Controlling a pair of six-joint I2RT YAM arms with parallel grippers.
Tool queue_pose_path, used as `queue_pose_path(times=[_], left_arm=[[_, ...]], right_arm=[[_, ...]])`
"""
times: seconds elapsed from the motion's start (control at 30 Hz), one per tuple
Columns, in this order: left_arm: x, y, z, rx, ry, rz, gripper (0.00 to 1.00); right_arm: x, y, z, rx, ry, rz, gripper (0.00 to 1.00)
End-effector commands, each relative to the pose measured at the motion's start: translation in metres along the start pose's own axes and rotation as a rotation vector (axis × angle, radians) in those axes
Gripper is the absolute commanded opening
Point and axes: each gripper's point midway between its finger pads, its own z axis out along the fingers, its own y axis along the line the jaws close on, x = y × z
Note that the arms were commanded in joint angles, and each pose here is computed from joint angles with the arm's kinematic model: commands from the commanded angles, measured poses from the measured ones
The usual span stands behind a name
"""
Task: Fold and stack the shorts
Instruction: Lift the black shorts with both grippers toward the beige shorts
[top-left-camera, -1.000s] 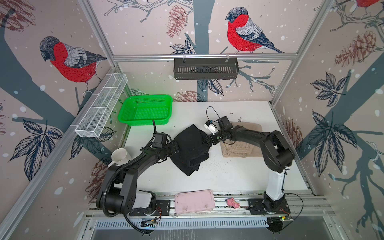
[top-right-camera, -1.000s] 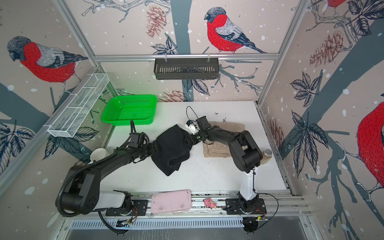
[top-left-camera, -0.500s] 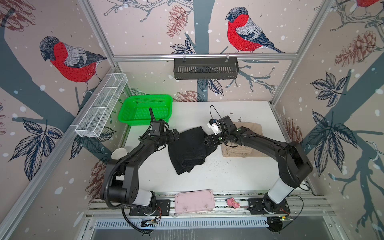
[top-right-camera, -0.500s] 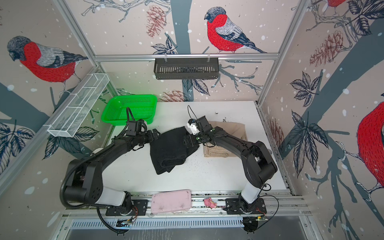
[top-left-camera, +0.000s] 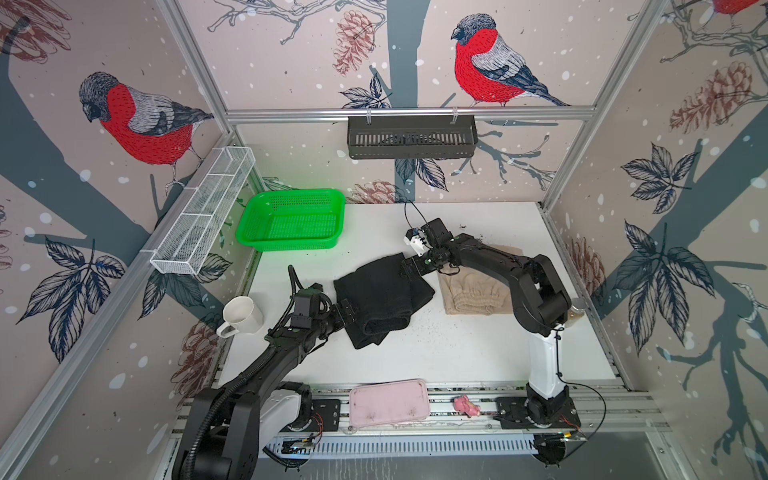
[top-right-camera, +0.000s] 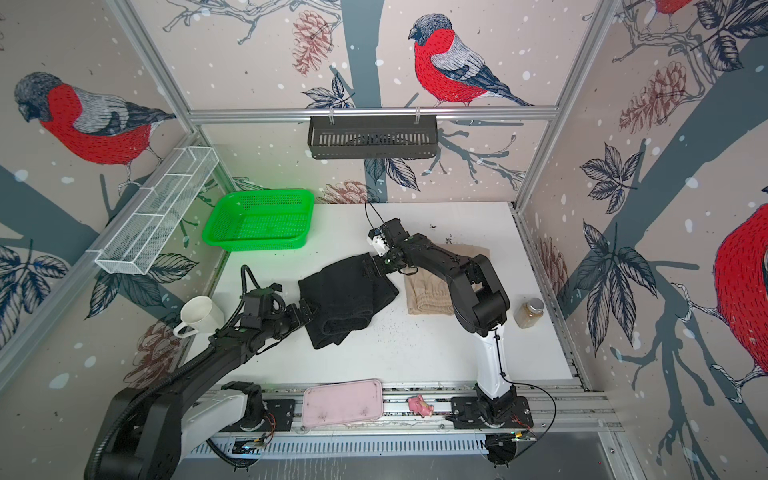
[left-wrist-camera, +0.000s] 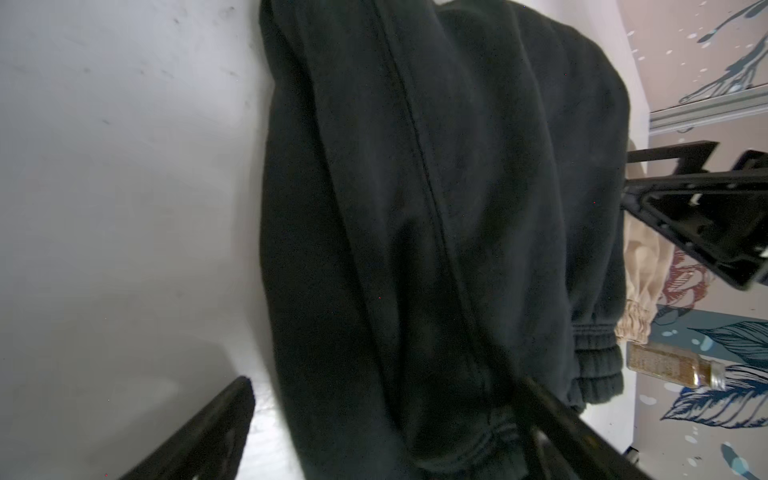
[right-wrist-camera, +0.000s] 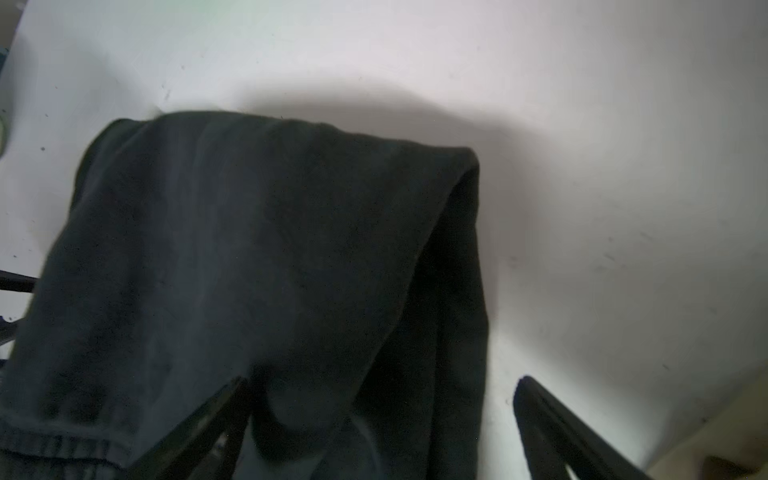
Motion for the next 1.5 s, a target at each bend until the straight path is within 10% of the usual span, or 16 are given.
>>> queue_pose_path(times=[0.0,0.43,0.6,0.73,0.97,1.47], left_arm=[[-0.01,-0.016,0.0,0.097,-0.059,0.009,0.97],[0.003,-0.002,0.021,0.072,0.036,-0.036,0.95],[0.002,-0.004,0.021,0.089,0.029,-0.032,0.8],[0.002,-0.005,0.02,0.092,0.024,-0.026,0.61],[-0.003,-0.007,0.021,0.094,0.014,-0.011,0.0],[-0.031,-0.019,0.008,0.038,-0.051,0.01,0.0]], right_arm=[[0.008,0.001,0.007,-0.075,0.024,-0.042,1.0],[0.035,0.029,0.03,-0.255,0.048,0.017,1.0],[0.033,0.026,0.035,-0.263,0.033,0.061,0.8],[0.032,0.032,0.036,-0.287,0.028,0.08,0.57],[0.016,0.035,0.016,-0.29,-0.04,0.1,0.14],[0.01,0.045,-0.019,-0.289,-0.129,0.117,0.02]])
